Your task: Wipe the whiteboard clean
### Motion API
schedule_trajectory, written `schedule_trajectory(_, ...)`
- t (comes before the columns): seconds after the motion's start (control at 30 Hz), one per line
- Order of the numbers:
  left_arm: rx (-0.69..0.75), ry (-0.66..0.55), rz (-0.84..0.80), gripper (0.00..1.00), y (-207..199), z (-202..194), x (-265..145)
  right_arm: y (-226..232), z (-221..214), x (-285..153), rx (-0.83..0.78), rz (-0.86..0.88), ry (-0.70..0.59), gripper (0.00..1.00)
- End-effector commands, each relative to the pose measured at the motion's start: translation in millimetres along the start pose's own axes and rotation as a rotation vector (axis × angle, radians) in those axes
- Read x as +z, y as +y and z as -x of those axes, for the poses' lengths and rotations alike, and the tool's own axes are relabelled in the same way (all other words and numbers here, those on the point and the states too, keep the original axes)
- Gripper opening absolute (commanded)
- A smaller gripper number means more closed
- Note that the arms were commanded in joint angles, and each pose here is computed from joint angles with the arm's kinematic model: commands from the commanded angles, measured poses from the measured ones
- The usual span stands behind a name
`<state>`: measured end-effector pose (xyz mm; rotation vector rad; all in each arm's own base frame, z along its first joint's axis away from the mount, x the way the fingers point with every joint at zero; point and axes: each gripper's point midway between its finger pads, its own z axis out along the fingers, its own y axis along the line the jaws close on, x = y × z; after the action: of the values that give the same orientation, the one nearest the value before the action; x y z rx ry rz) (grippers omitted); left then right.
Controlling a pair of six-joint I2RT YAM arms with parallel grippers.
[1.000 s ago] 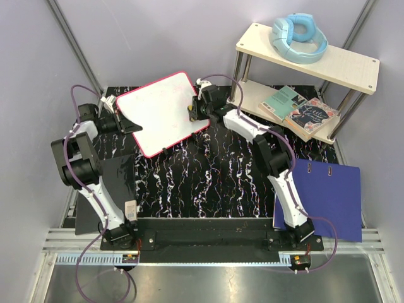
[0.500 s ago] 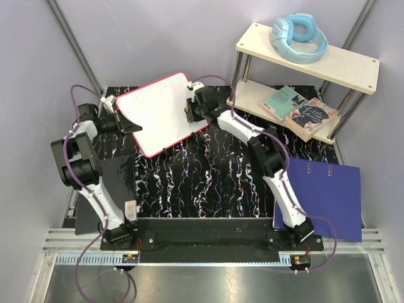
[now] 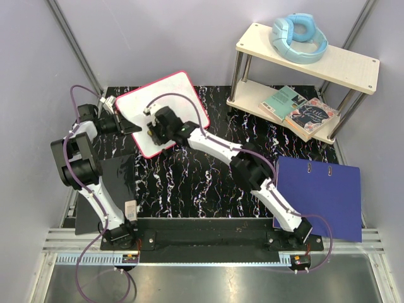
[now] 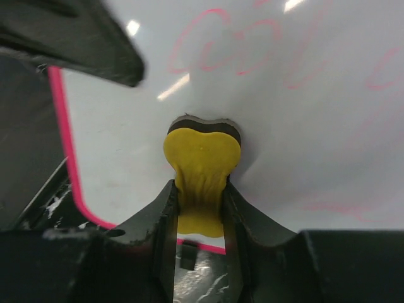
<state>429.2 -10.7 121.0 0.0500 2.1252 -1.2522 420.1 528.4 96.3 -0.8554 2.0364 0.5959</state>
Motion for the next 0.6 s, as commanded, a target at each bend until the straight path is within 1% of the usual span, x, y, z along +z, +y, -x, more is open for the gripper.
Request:
schedule_trajectory(0.0,0.132,0.044,0.297,0.0,57.3,-9.5,0.6,37.8,-84.5,25.3,-0.037,0.058,0.187,0.0)
schedule_trajectory(0.13,0.116,0.045,0.293,0.0,59.5,-11.8,1.8,33.9,-82.7,30.2,-0.043,0.017,0.17,0.0)
schedule_trajectory(0.17,0.116,0.045,0.296,0.0,60.1,-11.8,1.6,17.3,-79.6,31.7,-0.064,-0.073,0.155,0.0)
schedule_trajectory(0.27,0.117,0.046,0.301,0.0,61.1,-13.3,1.4,-20.4,-67.6,28.1,-0.07,-0.263,0.118,0.0)
schedule_trajectory(0.43,0.119,0.047,0.305,0.0,62.3,-14.0,1.3,-56.3,-49.3,16.9,0.018,-0.308,0.088,0.0)
schedule_trajectory(0.57,0.118,0.047,0.309,0.0,62.2,-13.8,1.4,-97.6,-42.1,3.0,0.111,-0.366,0.076,0.0)
